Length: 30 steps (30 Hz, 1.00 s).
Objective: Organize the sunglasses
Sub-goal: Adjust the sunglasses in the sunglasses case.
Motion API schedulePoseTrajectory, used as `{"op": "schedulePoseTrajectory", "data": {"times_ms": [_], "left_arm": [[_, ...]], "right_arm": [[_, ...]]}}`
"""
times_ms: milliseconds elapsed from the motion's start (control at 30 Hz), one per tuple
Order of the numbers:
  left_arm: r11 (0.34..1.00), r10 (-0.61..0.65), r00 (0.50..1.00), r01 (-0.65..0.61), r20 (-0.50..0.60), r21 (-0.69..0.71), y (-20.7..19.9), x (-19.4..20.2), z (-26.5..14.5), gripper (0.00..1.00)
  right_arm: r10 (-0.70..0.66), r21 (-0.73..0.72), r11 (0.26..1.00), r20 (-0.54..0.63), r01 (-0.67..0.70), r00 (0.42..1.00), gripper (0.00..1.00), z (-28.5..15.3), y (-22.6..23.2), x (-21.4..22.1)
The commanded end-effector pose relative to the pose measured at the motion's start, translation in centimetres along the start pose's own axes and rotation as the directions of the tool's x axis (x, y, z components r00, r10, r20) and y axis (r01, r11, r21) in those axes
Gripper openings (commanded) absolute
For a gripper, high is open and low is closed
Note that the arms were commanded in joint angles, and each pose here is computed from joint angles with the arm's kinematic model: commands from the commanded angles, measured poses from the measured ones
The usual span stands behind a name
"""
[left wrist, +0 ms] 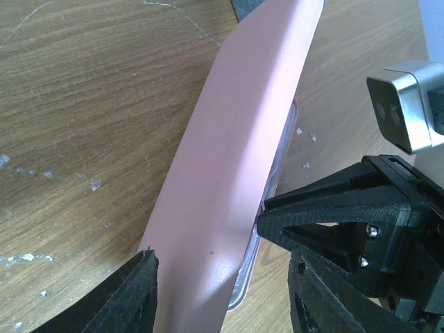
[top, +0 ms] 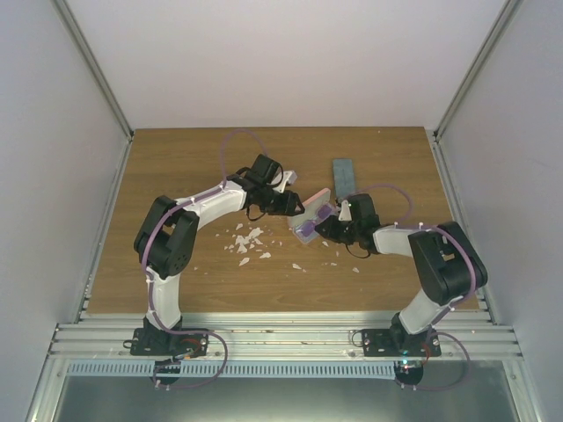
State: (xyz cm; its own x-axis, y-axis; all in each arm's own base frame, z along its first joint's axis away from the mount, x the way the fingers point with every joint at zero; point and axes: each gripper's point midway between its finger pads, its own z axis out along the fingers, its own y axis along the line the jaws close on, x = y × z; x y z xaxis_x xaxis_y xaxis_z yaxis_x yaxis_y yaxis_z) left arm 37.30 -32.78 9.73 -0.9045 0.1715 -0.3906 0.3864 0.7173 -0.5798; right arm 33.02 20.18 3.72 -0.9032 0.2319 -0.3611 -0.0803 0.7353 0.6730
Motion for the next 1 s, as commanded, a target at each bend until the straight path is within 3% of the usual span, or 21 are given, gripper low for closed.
{"op": "schedulePoseTrajectory", "data": {"times_ms": [0,133,300,500,733,967], "left_arm": [[0.999,0.007,1.0,-0.008,0.019,0.036,-0.2,-0.6,0.4,0.52],[0.999,0.009,1.0,-0.01,0.021,0.04,-0.3,-0.7,0.3,0.52],[0.999,0.013,1.0,-0.014,0.026,0.04,-0.4,-1.1,0.2,0.53],[0.999,0.024,0.999,-0.025,0.027,0.041,-0.5,-1.5,0.4,0.52],[0.997,0.045,0.998,-0.047,0.038,0.063,-0.9,-2.4,0.4,0.47],[0.992,0.07,0.994,-0.079,0.082,0.1,-1.4,-4.2,-0.2,0.47]], "right_arm": [[0.01,0.019,1.0,-0.001,-0.01,1.0,0.1,0.4,-0.3,-0.1],[0.011,-0.002,1.0,0.01,-0.011,1.0,0.12,-0.1,0.4,-0.2],[-0.003,-0.02,1.0,0.052,0.004,0.999,0.28,-1.6,1.6,-0.9],[-0.006,0.077,0.997,0.14,-0.005,0.99,0.38,-4.0,0.8,-2.1],[0.029,0.227,0.971,0.189,-0.072,0.982,0.38,-5.1,-2.5,-2.2],[0.042,0.263,0.962,0.121,-0.072,0.992,0.27,-4.1,-4.1,-0.5]]}}
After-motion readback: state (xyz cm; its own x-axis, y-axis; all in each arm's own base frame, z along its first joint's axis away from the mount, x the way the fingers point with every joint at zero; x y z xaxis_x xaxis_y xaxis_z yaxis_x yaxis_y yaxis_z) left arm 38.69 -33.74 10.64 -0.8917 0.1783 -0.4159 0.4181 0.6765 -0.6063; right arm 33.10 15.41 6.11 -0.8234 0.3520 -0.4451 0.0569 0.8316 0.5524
